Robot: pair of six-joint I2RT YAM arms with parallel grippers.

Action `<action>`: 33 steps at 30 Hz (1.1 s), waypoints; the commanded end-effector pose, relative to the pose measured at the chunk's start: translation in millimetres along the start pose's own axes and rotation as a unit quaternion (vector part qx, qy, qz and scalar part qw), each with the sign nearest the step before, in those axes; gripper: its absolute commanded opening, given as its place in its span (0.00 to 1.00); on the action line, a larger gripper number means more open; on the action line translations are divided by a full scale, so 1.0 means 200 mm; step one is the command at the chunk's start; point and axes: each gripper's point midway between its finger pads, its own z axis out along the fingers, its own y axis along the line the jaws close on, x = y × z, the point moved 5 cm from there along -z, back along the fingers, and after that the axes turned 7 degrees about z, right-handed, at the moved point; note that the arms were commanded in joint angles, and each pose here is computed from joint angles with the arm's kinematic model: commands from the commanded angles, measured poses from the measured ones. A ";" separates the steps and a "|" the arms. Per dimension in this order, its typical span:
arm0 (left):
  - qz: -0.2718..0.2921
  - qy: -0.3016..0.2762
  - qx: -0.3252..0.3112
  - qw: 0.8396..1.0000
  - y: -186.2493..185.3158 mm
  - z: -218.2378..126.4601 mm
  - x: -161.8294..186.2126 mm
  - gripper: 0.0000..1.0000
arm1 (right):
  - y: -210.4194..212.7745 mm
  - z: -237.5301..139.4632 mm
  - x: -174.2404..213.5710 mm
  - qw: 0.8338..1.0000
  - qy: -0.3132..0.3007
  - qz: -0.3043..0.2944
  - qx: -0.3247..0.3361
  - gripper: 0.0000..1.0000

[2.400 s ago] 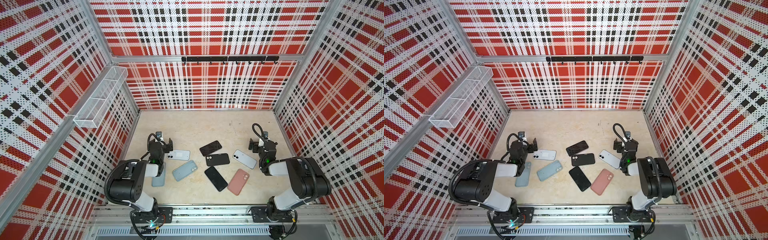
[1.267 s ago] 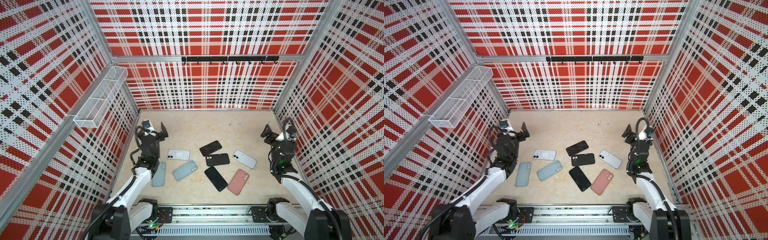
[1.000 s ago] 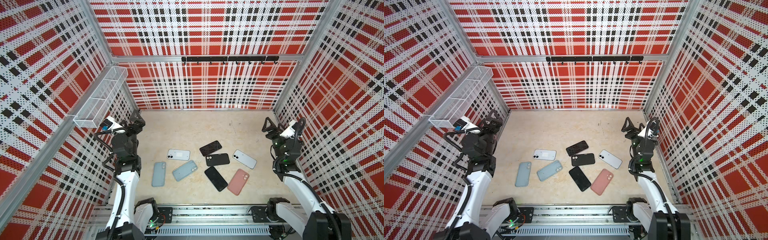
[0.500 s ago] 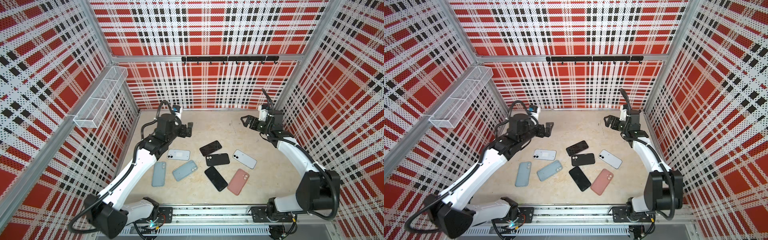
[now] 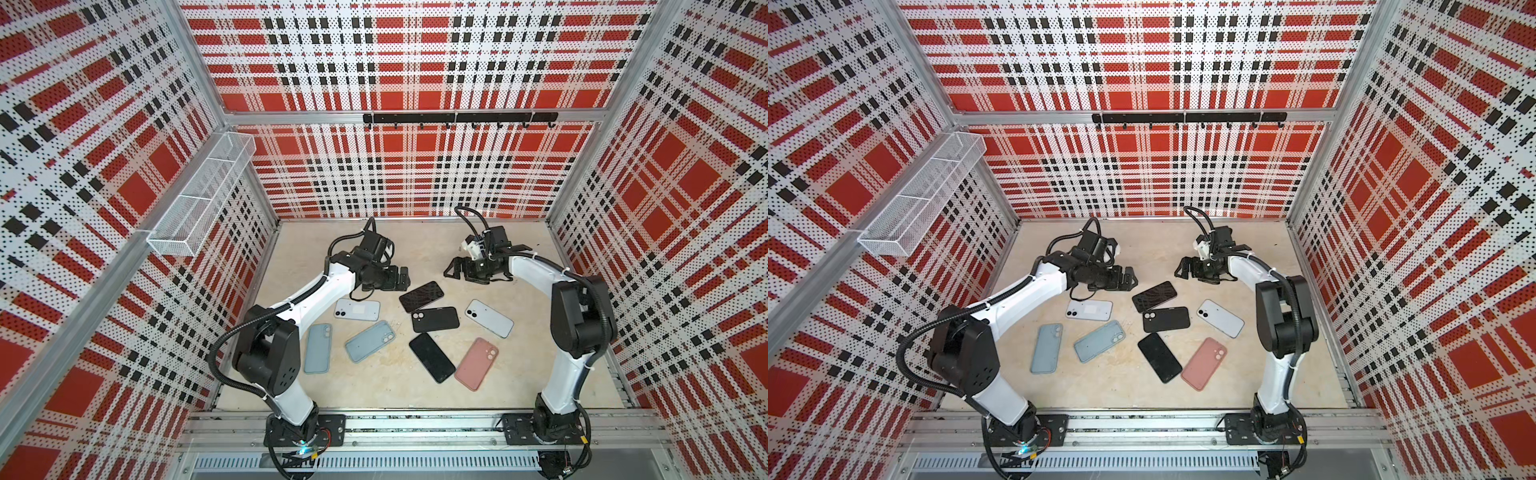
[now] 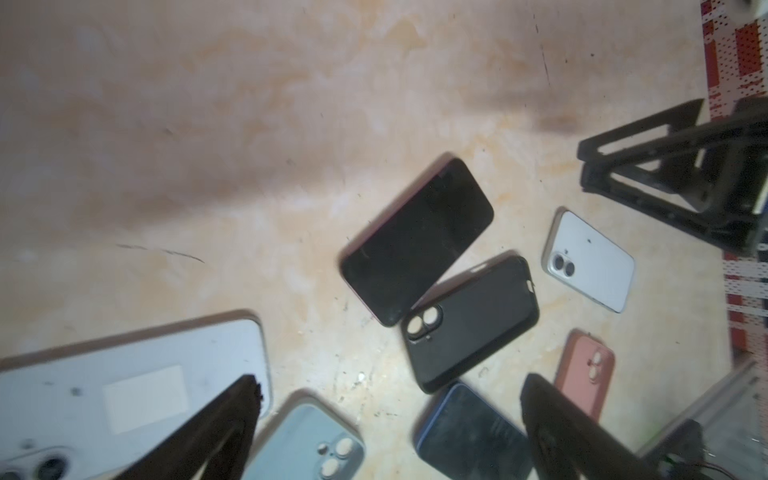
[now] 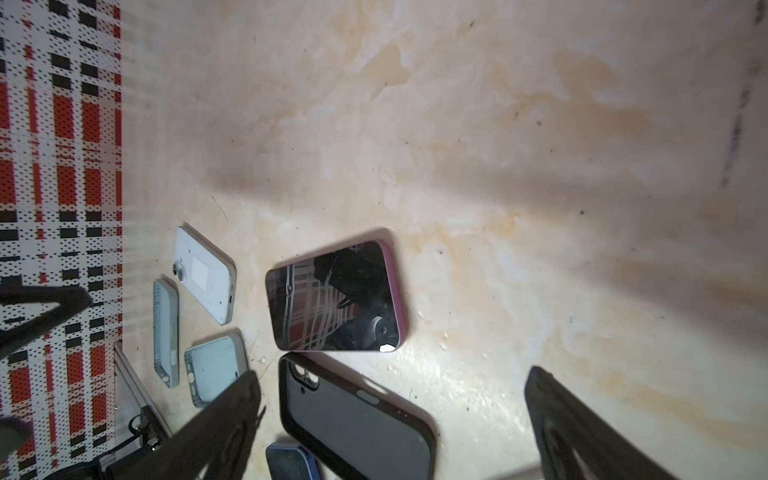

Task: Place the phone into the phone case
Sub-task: 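Swing both grippers inward toward the phones at the table center, then grasp the pink-framed black phone with the right gripper while the left gripper hovers nearby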

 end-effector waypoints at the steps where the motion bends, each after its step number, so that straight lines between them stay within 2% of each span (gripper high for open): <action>1: -0.079 0.012 0.062 0.995 -0.07 0.10 0.03 0.99 | 0.07 0.05 -0.01 0.999 0.017 -0.029 -0.023 1.00; 13: -0.173 -0.015 0.085 0.981 0.01 0.29 0.16 1.00 | 0.04 0.25 0.03 0.997 0.066 -0.008 -0.048 1.00; 17: -0.180 -0.015 0.095 0.979 0.01 0.35 0.17 0.99 | 0.05 0.29 0.06 0.995 0.078 -0.005 -0.060 1.00; 21: -0.187 -0.012 0.107 0.976 0.02 0.41 0.16 0.93 | 0.05 0.31 0.08 0.994 0.085 0.000 -0.072 1.00; 33: -0.203 0.002 0.108 0.973 0.05 0.55 0.19 0.86 | 0.06 0.35 0.13 0.987 0.107 0.007 -0.124 0.93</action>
